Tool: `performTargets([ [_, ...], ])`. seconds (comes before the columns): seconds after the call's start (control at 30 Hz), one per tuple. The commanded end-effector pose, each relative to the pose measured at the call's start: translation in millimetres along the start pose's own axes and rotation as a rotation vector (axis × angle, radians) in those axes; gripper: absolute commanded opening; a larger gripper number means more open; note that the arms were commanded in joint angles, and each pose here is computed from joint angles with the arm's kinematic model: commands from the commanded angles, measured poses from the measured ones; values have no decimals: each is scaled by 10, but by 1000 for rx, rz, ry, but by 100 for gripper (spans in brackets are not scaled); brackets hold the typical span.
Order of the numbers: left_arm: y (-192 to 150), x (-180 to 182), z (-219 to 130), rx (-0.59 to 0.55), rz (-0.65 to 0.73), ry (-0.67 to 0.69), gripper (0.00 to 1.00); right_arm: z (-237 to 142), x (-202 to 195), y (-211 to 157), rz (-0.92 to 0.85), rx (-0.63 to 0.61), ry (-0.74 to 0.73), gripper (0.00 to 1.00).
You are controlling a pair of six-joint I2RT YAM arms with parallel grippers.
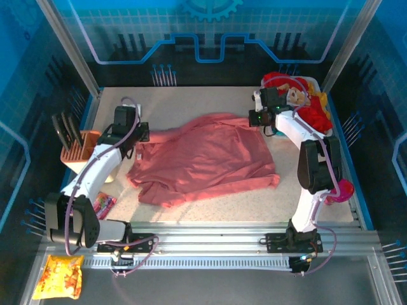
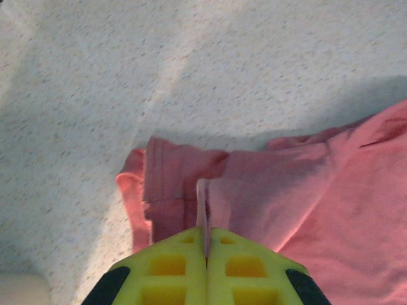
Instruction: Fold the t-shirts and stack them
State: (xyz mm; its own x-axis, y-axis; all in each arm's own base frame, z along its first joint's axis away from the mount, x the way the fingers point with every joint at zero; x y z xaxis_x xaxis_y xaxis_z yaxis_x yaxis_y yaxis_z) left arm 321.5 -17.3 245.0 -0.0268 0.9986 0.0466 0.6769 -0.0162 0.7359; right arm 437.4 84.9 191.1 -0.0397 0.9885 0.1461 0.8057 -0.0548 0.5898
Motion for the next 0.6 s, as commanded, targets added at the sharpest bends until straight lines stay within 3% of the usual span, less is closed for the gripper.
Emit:
performTargets([
  [0.0, -3, 67, -156, -27, -6, 90, 0, -28, -147, -52, 39, 17, -66, 0],
  [0.33, -238, 249, -370, -8, -59, 274, 0, -82, -416, -167, 154, 3, -114, 0],
  [0.57, -333, 198, -381, 10, -78, 219, 0, -49, -404, -235, 145, 27, -105, 0],
])
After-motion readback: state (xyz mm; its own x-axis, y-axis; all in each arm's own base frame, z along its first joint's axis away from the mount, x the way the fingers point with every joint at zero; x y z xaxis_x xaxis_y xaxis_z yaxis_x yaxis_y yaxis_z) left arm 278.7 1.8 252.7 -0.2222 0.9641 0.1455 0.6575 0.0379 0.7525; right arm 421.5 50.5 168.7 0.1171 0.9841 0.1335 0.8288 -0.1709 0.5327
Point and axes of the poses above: each hand's point on the last joint's axis, 136 mm out from that joint toward the fingers, its own z axis out along the fingers, its own x axis along the line the jaws close on, y = z × x, the point moved 9 cm from there along -z, back along the fingers, and after that the axes turned 7 degrees about z, right-handed, at the moved point
